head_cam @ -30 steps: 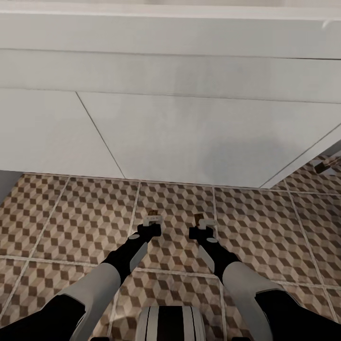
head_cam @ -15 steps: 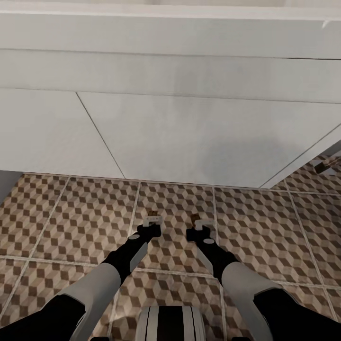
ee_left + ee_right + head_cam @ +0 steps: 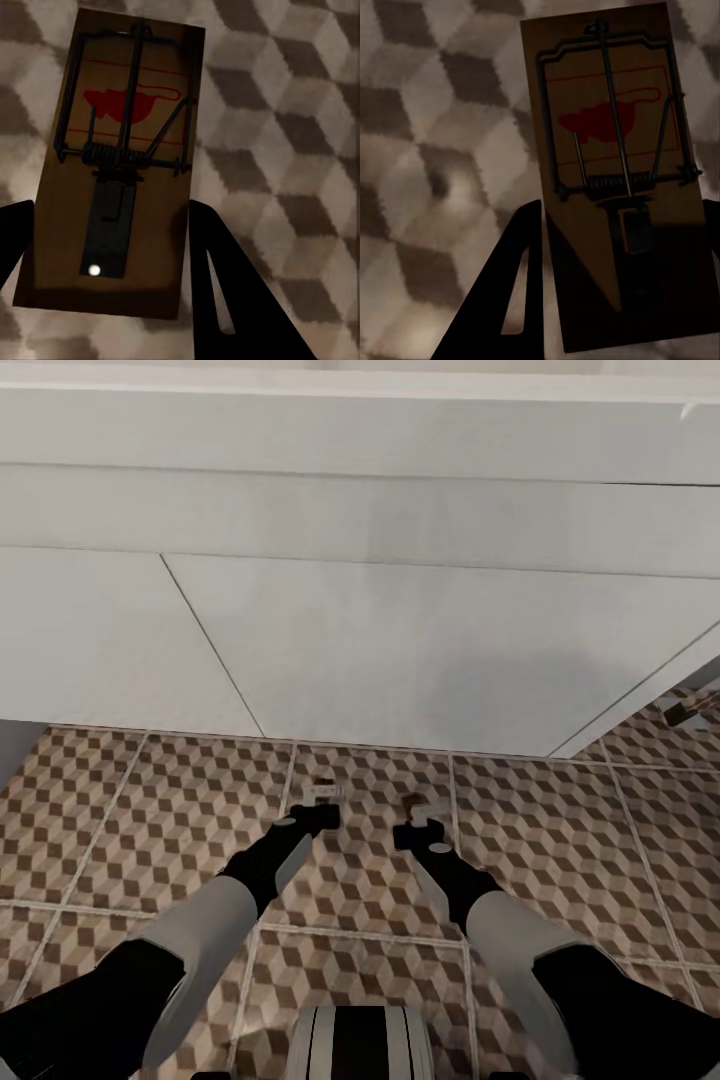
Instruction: Take the four mousetraps from the cabinet in the bathroom and place them on the bathroom floor. Make sure all four end up on the same floor surface, and ensure that at least two of them are either under or directly next to the same bathroom sink.
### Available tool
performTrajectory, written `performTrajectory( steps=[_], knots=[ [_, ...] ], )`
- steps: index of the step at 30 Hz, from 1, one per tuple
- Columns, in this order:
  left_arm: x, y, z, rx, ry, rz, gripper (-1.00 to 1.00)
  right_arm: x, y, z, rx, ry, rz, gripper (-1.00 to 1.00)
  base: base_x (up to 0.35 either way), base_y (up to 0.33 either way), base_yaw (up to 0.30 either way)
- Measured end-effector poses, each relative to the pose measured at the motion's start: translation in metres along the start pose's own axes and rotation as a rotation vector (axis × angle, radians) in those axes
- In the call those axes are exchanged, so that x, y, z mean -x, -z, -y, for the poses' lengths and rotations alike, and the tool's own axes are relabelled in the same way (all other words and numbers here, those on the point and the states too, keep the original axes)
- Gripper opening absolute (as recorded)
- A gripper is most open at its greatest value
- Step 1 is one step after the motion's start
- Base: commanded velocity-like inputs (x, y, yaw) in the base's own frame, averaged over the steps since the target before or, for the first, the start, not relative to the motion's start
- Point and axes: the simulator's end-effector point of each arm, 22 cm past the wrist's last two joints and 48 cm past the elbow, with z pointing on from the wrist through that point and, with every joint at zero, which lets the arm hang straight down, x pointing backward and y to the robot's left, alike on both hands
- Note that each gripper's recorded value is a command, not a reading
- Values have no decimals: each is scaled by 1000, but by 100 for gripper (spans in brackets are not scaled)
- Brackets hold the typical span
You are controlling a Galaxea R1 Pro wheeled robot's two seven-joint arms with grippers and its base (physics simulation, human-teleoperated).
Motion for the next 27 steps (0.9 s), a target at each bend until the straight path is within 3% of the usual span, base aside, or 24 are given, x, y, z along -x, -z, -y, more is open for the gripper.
performTrajectory(
  steps=[5, 19, 27],
  knots=[
    [19, -1, 1, -1, -8, 10, -100, 10, -2, 2, -5, 7, -12, -100, 0, 0, 0],
    [30, -2, 0, 0, -15, 4, -100, 46, -5, 7, -16, 2, 26, -100, 0, 0, 0],
    [33, -2, 1, -4, 9, 7, -100, 46, -6, 19, -39, -107, 24, -100, 0, 0, 0]
  ],
)
